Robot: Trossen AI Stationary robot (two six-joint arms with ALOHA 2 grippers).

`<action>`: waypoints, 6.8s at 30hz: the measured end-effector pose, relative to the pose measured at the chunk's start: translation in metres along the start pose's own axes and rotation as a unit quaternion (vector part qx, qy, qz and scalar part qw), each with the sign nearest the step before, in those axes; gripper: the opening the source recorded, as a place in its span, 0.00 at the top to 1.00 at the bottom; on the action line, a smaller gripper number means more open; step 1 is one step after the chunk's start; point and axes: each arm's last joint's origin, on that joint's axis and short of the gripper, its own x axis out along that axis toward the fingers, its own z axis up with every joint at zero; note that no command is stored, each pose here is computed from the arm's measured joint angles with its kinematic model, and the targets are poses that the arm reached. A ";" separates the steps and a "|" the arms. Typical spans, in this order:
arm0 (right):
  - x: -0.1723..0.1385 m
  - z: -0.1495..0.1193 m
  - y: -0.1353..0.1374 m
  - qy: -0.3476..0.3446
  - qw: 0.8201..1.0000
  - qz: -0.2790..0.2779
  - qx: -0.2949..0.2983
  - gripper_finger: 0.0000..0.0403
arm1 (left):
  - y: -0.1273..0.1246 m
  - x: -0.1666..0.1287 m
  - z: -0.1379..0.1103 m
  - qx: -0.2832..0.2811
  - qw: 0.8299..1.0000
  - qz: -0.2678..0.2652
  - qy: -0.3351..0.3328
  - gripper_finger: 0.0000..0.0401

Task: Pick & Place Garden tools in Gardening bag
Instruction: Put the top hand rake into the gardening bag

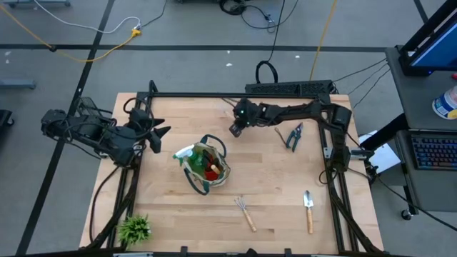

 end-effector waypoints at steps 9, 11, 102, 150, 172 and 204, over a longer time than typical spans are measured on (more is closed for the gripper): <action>-0.063 0.034 0.005 -0.098 0.994 -0.016 -0.049 0.86 | -0.012 0.008 0.002 -0.008 1.000 -0.001 -0.013 0.50; -0.078 0.040 0.005 -0.118 0.990 -0.027 -0.067 0.86 | -0.017 0.012 0.003 -0.011 1.000 -0.001 -0.019 0.50; -0.238 -0.039 0.199 -0.228 0.474 -0.245 -0.814 0.86 | -0.153 0.097 0.069 0.042 0.966 -0.230 0.114 0.08; -0.237 -0.041 0.202 -0.250 0.448 -0.207 -0.833 0.86 | -0.156 0.148 0.055 -0.008 0.940 -0.265 0.214 0.76; -0.236 -0.042 0.202 -0.256 0.481 -0.197 -0.815 0.75 | -0.156 0.135 0.036 0.026 0.939 -0.210 0.271 0.85; -0.256 -0.006 0.167 -0.295 0.737 -0.267 -0.547 0.75 | -0.174 0.098 0.002 0.064 0.964 -0.088 0.242 0.85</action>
